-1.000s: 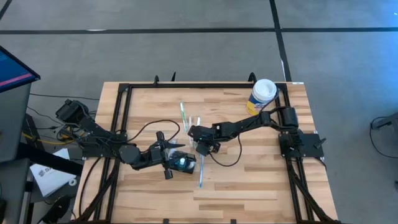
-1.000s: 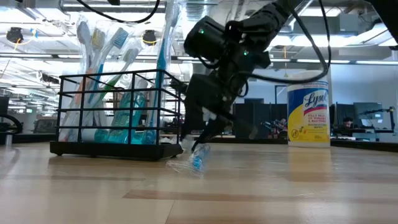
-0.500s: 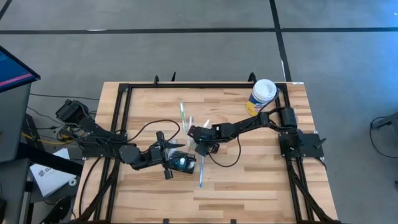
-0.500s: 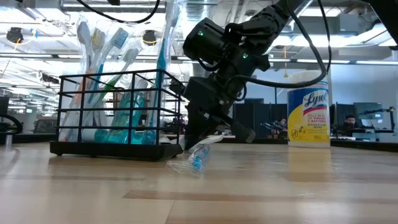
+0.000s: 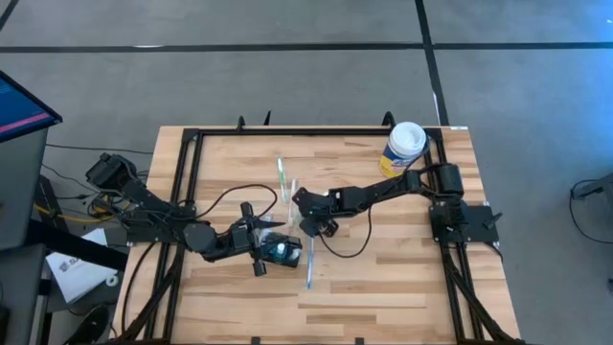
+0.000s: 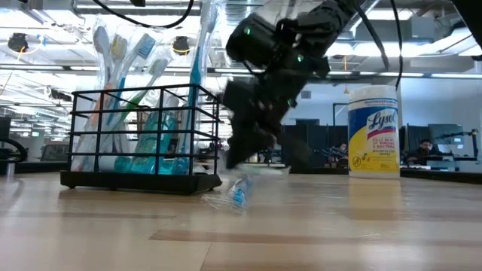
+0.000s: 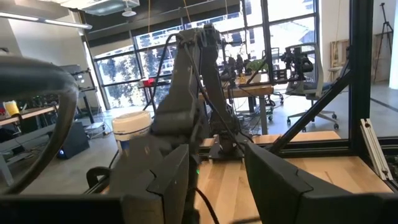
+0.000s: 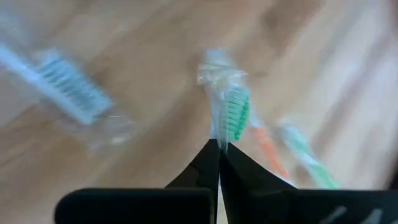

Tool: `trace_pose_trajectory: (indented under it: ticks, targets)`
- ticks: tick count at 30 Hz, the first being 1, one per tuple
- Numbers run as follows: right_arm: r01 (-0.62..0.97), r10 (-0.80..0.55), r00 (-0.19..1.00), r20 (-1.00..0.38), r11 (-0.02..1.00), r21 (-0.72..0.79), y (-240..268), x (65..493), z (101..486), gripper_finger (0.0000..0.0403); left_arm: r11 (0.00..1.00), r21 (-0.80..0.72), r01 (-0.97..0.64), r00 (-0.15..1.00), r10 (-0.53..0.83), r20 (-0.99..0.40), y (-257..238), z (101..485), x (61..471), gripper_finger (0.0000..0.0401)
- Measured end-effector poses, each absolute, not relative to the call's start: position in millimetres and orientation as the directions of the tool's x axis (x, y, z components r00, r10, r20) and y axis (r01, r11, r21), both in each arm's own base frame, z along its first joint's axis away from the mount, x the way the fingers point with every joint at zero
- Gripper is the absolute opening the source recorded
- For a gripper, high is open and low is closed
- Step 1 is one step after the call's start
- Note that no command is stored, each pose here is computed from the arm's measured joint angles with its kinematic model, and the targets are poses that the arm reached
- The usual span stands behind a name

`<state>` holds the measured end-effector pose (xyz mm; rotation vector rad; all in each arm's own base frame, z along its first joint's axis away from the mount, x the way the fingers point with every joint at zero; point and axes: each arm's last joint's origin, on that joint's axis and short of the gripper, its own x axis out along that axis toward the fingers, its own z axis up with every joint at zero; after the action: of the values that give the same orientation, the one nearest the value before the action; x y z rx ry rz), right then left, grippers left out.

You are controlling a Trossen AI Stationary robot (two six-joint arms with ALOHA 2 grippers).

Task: Pick & Place toothbrushing station
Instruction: Put the right green toothbrush into the wire organizer

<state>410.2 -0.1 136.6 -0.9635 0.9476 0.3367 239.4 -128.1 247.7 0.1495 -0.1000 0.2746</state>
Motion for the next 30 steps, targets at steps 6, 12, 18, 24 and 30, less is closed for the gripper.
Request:
trace_pose_trajectory:
  ticks: [6,12,18,24,30]
  targets:
    - [-0.574,-0.162,0.6,-0.783,0.595,-0.563,-4.0,408.9,151.7,0.0,0.952,0.133,-0.277,0.958,0.262,0.118,-128.1,247.7,239.4,0.015]
    - [-0.529,-0.162,0.626,-0.763,0.631,-0.567,-3.3,407.7,163.2,0.0,0.952,0.133,-0.277,0.958,0.262,0.118,-128.1,247.7,239.4,0.015]
    - [-0.481,-0.164,0.651,-0.741,0.665,-0.571,-3.8,405.8,176.9,0.0,0.951,0.133,-0.277,0.958,0.263,0.118,-128.1,247.7,239.4,0.015]
    - [-0.425,-0.16,0.682,-0.714,0.707,-0.565,-1.9,401.3,194.6,0.0,0.943,0.13,-0.305,0.95,0.291,0.115,-127.2,247.6,239.2,0.015]
    - [-0.346,-0.15,0.733,-0.663,0.757,-0.555,-0.4,395.5,219.1,0.0,0.928,0.174,-0.331,0.942,0.315,0.111,-126.5,247.5,239.0,0.015]
